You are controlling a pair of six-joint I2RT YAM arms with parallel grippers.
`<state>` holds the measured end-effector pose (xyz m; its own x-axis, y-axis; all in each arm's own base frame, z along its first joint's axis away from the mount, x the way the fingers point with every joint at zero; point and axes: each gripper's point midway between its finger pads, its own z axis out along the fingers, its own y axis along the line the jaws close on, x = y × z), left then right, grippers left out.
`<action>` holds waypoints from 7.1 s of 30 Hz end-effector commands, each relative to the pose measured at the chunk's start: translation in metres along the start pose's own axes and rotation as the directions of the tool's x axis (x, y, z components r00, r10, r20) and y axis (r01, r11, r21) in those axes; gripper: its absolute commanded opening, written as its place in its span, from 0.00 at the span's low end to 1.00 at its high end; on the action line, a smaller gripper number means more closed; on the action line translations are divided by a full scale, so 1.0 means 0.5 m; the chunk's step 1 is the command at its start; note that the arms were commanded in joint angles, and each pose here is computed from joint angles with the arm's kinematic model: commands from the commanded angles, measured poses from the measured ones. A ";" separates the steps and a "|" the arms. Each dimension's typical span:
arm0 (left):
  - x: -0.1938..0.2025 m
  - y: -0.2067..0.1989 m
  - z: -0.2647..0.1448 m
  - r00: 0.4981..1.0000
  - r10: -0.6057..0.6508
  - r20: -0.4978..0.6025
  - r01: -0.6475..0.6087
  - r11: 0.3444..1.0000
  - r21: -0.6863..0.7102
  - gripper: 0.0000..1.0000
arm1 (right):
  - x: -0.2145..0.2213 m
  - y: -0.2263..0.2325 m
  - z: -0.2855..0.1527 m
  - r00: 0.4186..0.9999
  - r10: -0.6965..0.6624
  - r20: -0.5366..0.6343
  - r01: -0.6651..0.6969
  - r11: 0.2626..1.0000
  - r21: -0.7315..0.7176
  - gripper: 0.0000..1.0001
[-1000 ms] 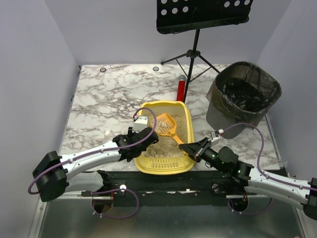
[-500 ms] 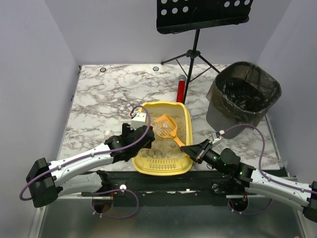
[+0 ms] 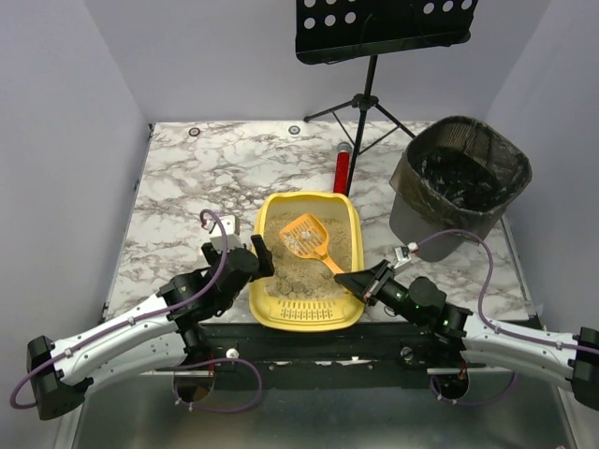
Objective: Clean the litter box
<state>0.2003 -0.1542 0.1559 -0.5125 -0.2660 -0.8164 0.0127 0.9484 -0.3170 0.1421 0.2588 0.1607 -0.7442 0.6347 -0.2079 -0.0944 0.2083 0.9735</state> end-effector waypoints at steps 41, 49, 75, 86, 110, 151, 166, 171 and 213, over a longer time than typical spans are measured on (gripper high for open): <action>0.015 0.008 0.012 0.999 -0.034 0.001 0.034 0.999 -0.014 0.99 | -0.045 0.026 0.006 0.993 -0.063 0.104 0.059 0.997 0.045 0.01; 0.032 0.000 0.022 1.000 -0.015 -0.019 0.015 1.000 0.007 0.99 | -0.017 0.061 0.024 0.983 -0.182 -0.002 0.182 0.981 0.067 0.01; 0.045 0.006 0.025 0.999 -0.018 -0.029 0.018 1.000 0.008 0.99 | -0.017 0.009 0.013 0.988 -0.152 -0.015 0.152 0.971 0.183 0.01; 0.027 0.028 0.008 0.998 -0.067 0.015 0.067 0.998 -0.005 0.99 | -0.018 0.049 0.012 0.995 -0.101 0.005 0.100 0.991 0.089 0.01; 0.064 -0.006 0.044 0.980 -0.194 -0.031 0.194 0.981 -0.011 0.83 | -0.119 0.201 0.000 0.981 -0.106 0.164 0.084 0.988 0.131 0.01; 0.070 0.009 0.034 0.978 -0.198 -0.068 0.192 0.978 -0.080 0.99 | -0.510 0.307 -0.290 0.459 -0.487 0.743 0.042 0.847 0.530 0.01; 0.030 0.034 -0.012 0.992 -0.128 0.005 0.128 0.991 0.038 0.99 | -0.534 0.237 -0.260 0.354 -0.907 -0.230 0.352 -0.099 0.931 0.01; 0.032 0.034 -0.008 0.994 -0.108 -0.009 0.108 0.994 0.005 0.99 | -0.536 0.241 -0.251 0.352 -0.904 -0.243 0.355 -0.111 0.928 0.01; -0.005 -0.073 0.030 0.997 -0.059 -0.039 0.061 0.997 0.052 0.99 | -0.163 0.270 -0.048 0.753 -0.593 -0.285 0.653 0.727 0.211 0.01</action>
<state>0.2060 -0.1821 0.1486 -0.5521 -0.3225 -0.7689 0.0166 0.9177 -0.3969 0.2005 0.1784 0.3880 -0.3890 0.3267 -0.8613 -0.4239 0.7667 0.4823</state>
